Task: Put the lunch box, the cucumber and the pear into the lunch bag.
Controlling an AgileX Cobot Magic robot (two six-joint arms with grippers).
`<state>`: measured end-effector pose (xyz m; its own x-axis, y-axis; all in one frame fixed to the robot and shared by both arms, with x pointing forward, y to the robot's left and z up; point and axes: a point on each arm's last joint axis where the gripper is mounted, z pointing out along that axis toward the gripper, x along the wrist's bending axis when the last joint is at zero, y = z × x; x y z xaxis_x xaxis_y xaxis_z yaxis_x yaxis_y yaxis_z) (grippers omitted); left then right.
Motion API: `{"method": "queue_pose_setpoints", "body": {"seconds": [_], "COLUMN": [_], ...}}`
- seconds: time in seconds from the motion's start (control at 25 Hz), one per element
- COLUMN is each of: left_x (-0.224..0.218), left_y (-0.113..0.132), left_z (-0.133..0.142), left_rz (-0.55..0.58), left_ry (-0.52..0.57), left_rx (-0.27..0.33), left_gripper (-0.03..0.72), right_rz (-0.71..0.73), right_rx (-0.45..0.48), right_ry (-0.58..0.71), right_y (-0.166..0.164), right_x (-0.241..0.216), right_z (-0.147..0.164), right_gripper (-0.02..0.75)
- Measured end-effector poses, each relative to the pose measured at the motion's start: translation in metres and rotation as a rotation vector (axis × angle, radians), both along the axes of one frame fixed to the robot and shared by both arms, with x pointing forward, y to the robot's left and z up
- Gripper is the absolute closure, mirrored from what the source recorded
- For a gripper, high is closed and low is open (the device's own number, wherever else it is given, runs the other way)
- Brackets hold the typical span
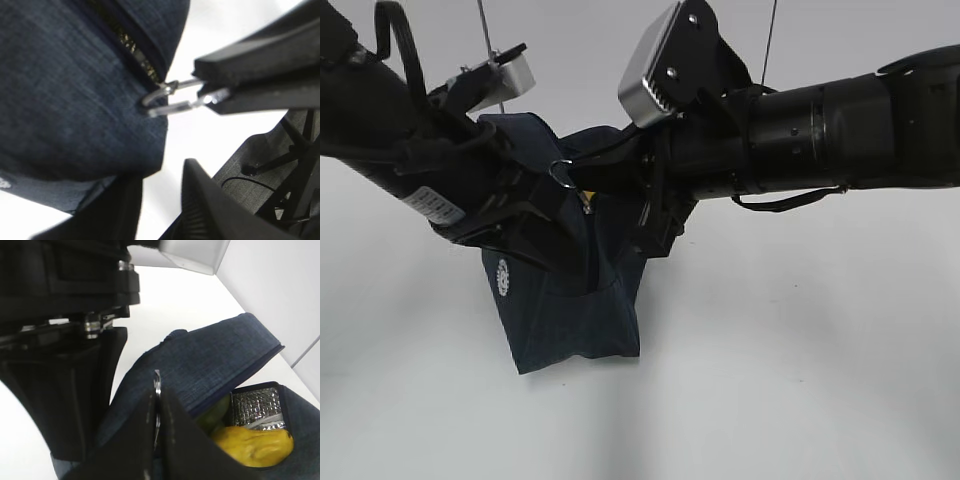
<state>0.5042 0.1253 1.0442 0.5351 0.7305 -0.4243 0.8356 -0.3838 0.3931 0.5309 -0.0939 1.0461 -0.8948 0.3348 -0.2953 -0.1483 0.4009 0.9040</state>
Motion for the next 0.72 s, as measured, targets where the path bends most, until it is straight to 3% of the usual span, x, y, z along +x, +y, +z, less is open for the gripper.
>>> {"method": "queue_pose_setpoints", "body": {"seconds": [0.08,0.2,0.44,0.72], "left_x": [0.0010,0.0028,0.0050,0.0017], "left_y": [0.0014,0.0034,0.0049,0.0100], "left_z": [-0.0008,-0.0019,-0.0026,-0.0060], "left_rz": [0.003,0.018,0.027,-0.021], "left_ry": [-0.012,-0.026,-0.055,-0.040], "left_rx": [0.018,0.046,0.073,0.145], "left_gripper": [0.641,0.680,0.688,0.688], "right_rz": [-0.001,-0.001,0.001,-0.015], "right_rx": [0.001,0.001,0.001,-0.007], "right_ry": [0.001,0.001,0.001,-0.001], "right_y": [0.0000,0.0000,0.0001,-0.0007], "right_x": [0.0000,0.0000,-0.0001,0.0013], "right_z": [0.0000,0.0000,0.0001,-0.0001], "right_gripper": [0.738,0.738,0.738,0.738]}}
